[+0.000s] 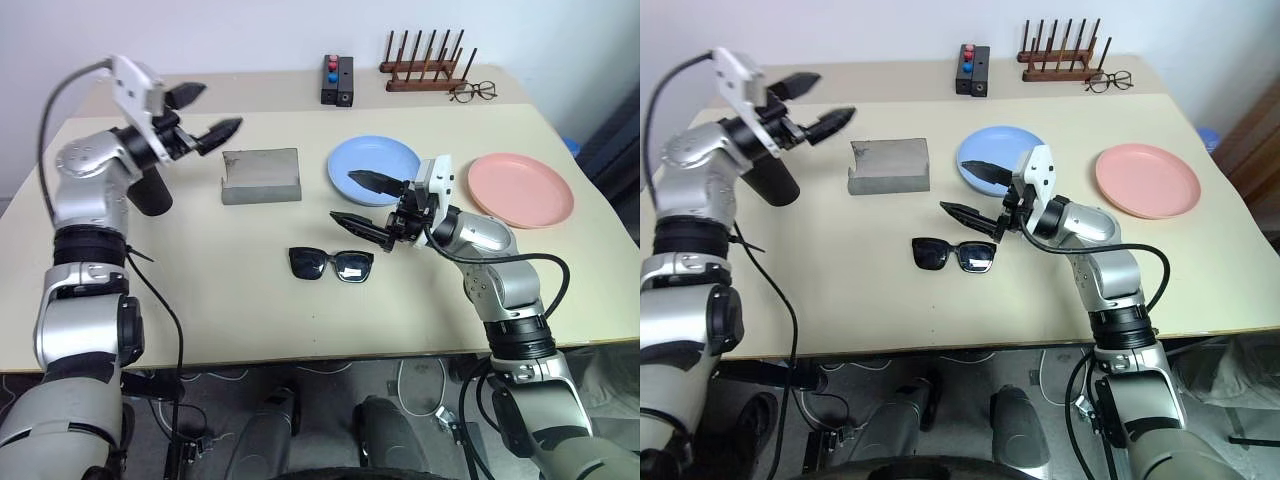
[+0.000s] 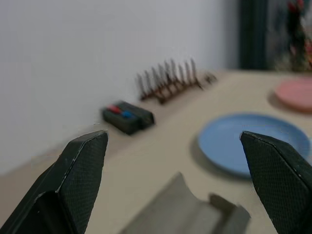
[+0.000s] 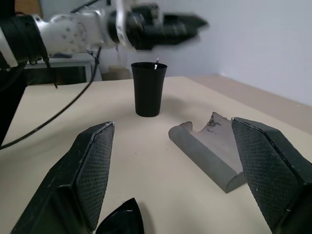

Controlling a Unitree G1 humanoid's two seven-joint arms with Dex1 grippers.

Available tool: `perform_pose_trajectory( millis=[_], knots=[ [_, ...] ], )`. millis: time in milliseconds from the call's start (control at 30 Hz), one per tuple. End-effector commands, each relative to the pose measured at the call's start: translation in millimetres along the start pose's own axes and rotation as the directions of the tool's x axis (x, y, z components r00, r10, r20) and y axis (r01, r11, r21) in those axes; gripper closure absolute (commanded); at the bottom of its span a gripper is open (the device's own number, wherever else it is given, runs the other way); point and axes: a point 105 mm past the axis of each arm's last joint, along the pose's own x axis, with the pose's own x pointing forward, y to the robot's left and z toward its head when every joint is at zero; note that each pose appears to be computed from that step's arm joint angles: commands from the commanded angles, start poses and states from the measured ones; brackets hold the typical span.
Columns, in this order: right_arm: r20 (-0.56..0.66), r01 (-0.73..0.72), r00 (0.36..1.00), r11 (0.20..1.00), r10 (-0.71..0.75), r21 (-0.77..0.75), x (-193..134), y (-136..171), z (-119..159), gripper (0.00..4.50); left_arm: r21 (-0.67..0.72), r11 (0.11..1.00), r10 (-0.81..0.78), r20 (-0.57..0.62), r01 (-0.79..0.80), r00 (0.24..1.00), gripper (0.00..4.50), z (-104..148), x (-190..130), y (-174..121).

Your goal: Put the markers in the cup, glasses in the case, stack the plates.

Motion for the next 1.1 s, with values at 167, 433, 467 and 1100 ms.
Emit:
perform_pose_trajectory(
  millis=[167,433,467,1100],
  knots=[
    [0.028,0.053,0.998,0.997,-0.051,-0.064,-8.8,-2.4,13.0,0.6,-0.008,1.0,-0.021,-0.272,0.02,0.962,0.02,-55.3,23.2,-18.1],
    [0.014,0.091,0.996,0.993,-0.09,-0.069,-15.4,1.4,10.0,0.6,-0.045,0.998,-0.057,-0.355,0.044,0.933,0.02,-82.5,25.8,-34.7],
    [0.014,0.093,0.996,0.993,-0.092,-0.069,-15.3,1.4,9.9,0.6,-0.046,0.998,-0.059,-0.353,0.046,0.934,0.26,-82.5,26.5,-35.3],
    [0.002,0.092,0.996,0.993,-0.092,-0.074,-11.6,-0.3,4.8,0.6,-0.106,0.989,-0.129,-0.303,0.101,0.944,4.39,-73.9,24.8,-38.7]
  ],
)
